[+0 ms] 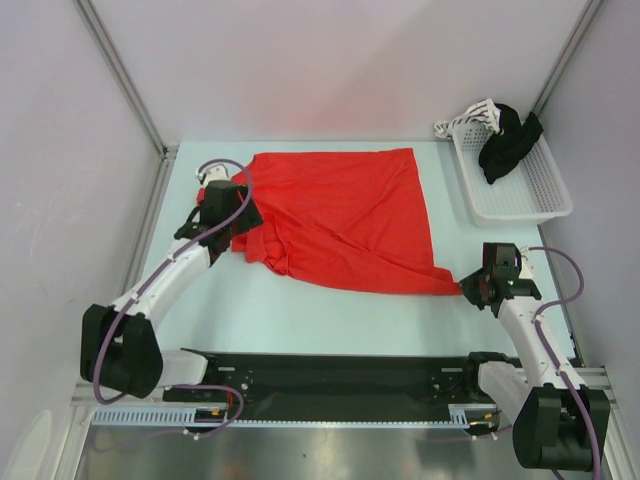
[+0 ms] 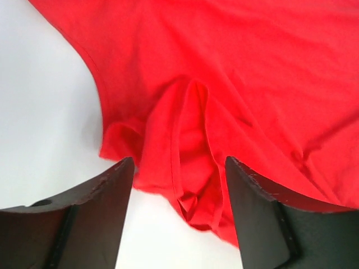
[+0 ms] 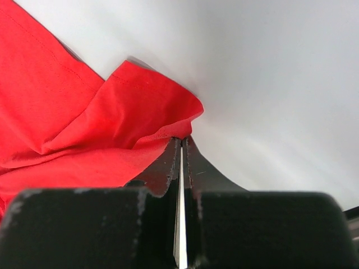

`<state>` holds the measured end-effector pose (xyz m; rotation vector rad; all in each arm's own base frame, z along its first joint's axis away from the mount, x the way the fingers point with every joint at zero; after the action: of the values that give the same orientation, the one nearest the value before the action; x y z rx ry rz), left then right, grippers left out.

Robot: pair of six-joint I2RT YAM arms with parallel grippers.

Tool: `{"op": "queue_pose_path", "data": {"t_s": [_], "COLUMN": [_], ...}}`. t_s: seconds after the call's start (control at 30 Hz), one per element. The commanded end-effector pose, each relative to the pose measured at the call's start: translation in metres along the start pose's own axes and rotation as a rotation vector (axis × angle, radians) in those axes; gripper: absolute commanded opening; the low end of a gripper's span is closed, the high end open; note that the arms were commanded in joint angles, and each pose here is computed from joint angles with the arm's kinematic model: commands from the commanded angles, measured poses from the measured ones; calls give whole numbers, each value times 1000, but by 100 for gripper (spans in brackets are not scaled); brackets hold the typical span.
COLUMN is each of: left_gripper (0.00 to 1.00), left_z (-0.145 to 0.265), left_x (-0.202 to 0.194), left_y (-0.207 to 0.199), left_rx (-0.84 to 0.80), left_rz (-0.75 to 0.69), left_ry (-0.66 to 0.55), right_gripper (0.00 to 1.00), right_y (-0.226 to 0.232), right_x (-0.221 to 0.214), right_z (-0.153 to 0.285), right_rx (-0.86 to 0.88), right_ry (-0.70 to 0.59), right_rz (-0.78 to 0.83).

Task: Fold and stack the tank tops
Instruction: Flatten the tank top out

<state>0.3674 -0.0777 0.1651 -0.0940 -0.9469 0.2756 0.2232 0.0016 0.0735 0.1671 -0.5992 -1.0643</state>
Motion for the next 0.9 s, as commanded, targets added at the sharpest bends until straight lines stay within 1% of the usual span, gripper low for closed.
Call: {"op": "queue_pose_path", "data": {"t_s": [0.0,0.03,0.07,0.17,0.27,0.37,0.4,0.43,0.47,0.5,0.53,0.7,0.77,0.87], "left_gripper": [70,69,66,64,65,65,57,47,35,9,0,0,0,0], "left_z": [1,-5,-8,-23,-36,-48,-51,-55,-56,-56,-55,-36,-29,-19], "left_x": [-41,-57,-61,-79,-85,-88,-88,-88,-90,-88,-86,-71,-70,-68], "left_y": [-9,-6,-7,-7,-10,-6,-4,-2,3,8,13,42,55,81], "left_rx": [-53,-48,-51,-41,-34,13,26,40,65,96,120,216,264,346], "left_rz": [-12,-26,-30,-59,-78,-99,-111,-116,-120,-115,-108,-60,-46,46], "left_ry": [103,142,150,217,249,264,262,265,280,273,270,214,221,221], "right_gripper": [0,0,0,0,0,0,0,0,0,0,0,0,0,0], "right_y": [10,9,9,7,7,5,5,4,3,3,2,-3,-6,-11], "right_x": [12,12,12,11,10,8,7,6,6,6,6,5,1,-3], "right_z": [2,2,2,1,2,1,1,1,1,2,1,2,0,-1], "right_rx": [24,23,23,22,24,23,24,22,20,18,15,7,4,-5], "right_ry": [-37,-37,-38,-34,-33,-26,-21,-20,-20,-23,-21,-22,-11,-5], "right_rz": [-8,-9,-7,-5,-7,-11,-9,-8,-8,-8,-6,-1,-4,-7]}}
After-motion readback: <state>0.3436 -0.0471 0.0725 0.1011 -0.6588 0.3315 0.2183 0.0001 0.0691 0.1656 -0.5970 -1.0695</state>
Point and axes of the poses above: each gripper's point midway between its finger pads, its own z axis back along the fingers, its own y axis along the line the jaws close on, x = y × z, the point moved 1 cm from there along z, back along the fingers, and after that the axes turned 4 degrees about -z, right-handed, at the moved point
